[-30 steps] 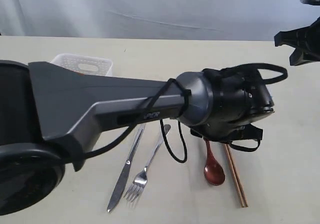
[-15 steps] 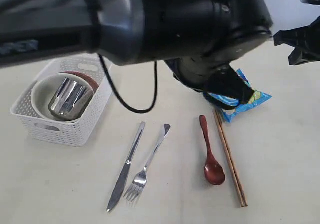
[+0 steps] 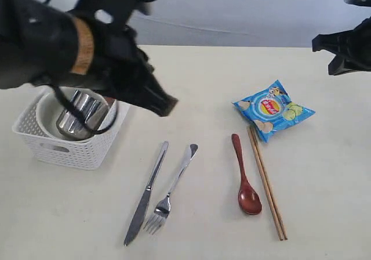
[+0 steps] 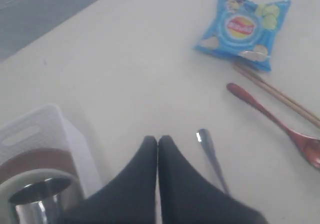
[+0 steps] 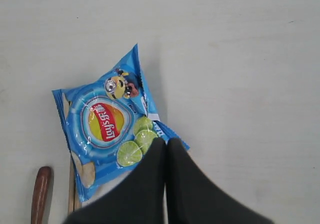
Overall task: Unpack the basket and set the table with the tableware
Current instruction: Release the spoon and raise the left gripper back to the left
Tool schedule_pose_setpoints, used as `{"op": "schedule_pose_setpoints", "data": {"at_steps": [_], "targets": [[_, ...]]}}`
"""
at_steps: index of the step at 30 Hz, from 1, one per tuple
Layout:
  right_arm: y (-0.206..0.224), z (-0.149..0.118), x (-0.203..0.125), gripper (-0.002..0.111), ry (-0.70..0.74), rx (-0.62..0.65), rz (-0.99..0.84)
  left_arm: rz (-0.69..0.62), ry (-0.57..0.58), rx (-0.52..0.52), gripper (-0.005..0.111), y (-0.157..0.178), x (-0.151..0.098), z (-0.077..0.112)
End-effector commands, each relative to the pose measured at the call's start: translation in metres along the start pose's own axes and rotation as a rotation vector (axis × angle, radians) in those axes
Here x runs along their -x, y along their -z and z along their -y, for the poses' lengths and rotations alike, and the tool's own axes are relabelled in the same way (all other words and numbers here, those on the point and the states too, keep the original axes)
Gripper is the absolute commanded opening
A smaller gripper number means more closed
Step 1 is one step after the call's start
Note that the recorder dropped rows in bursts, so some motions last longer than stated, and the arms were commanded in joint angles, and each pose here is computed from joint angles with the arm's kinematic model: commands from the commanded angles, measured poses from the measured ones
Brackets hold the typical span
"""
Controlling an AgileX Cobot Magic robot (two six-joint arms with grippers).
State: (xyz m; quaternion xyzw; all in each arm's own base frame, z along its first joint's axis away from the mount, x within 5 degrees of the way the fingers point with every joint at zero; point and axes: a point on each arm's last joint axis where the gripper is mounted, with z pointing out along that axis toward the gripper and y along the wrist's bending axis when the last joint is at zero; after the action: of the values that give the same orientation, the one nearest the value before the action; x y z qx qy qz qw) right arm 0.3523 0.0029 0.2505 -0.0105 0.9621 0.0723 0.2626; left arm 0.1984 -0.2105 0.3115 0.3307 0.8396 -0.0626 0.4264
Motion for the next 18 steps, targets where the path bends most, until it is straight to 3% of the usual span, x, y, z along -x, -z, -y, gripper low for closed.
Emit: {"op": "schedule_pose_setpoints", "data": {"at_steps": [1, 5, 10, 15, 18], "targets": [[-0.003, -0.015, 0.001, 0.000, 0.070, 0.024, 0.016, 0.070, 0.070, 0.044, 0.000, 0.002, -0.035, -0.042], [-0.006, -0.038, 0.001, 0.000, 0.153, 0.074, 0.039, 0.101, 0.155, 0.112, 0.000, -0.004, -0.060, -0.077], [-0.008, -0.073, -0.005, 0.000, 0.320, 0.132, 0.029, 0.147, 0.254, 0.200, 0.000, -0.002, -0.069, -0.112], [-0.008, -0.102, -0.009, 0.000, 0.372, 0.182, 0.050, 0.201, 0.319, 0.250, 0.000, -0.001, -0.072, -0.135], [-0.007, -0.119, -0.009, 0.000, 0.388, 0.210, 0.089, 0.147, 0.355, 0.274, 0.000, -0.014, -0.083, -0.146]]}}
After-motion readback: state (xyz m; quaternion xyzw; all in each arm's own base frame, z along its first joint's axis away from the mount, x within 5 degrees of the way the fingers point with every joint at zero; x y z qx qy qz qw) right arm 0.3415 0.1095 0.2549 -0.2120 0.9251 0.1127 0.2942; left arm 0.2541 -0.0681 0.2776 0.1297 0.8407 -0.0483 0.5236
